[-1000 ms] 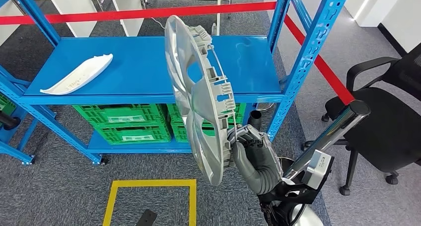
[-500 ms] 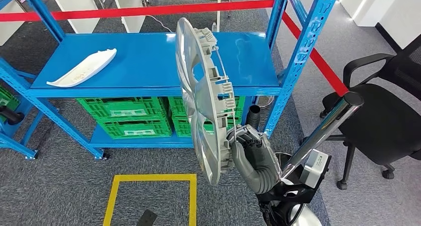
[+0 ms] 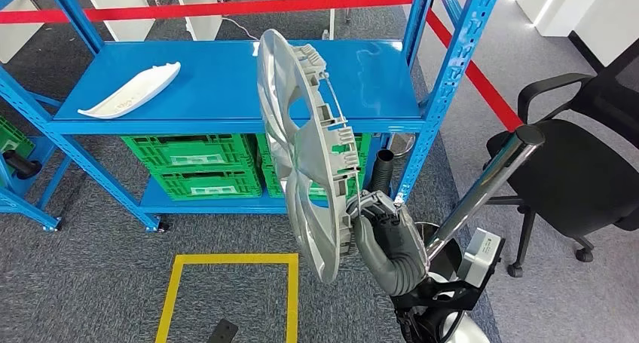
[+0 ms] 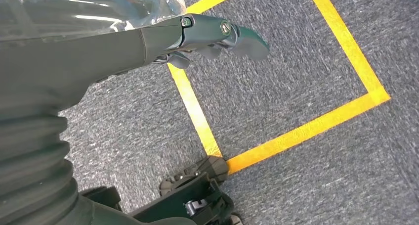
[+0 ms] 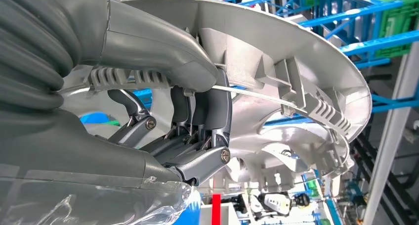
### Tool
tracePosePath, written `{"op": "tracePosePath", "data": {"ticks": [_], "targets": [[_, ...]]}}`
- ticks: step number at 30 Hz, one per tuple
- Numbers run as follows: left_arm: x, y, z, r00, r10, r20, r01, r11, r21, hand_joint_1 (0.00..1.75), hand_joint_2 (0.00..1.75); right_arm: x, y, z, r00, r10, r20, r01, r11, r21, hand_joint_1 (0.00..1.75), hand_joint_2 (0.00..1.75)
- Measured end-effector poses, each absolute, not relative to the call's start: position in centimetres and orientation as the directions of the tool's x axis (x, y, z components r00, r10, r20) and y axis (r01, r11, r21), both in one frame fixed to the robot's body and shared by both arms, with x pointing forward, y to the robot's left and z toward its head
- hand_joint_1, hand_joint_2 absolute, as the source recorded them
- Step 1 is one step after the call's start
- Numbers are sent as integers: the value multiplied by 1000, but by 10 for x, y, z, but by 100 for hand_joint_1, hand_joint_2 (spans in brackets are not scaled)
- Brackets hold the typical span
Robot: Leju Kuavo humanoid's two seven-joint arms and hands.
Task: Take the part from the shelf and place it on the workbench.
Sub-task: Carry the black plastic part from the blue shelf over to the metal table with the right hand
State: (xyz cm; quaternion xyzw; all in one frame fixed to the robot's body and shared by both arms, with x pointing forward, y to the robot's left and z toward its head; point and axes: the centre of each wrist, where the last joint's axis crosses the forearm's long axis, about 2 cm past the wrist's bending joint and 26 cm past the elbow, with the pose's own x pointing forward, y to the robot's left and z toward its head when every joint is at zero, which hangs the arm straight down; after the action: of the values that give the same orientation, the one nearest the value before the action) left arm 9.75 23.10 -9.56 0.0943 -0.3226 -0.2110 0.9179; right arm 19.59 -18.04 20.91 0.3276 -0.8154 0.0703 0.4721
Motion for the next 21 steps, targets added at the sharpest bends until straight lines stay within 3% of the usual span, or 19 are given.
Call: {"op": "tracePosePath", "data": {"ticks": [21], "targets": [[101,231,-95,702,-450,552,327,892,311,0,175,196,-181,209,-335,-460,823,-586,785,200,175,175]]}}
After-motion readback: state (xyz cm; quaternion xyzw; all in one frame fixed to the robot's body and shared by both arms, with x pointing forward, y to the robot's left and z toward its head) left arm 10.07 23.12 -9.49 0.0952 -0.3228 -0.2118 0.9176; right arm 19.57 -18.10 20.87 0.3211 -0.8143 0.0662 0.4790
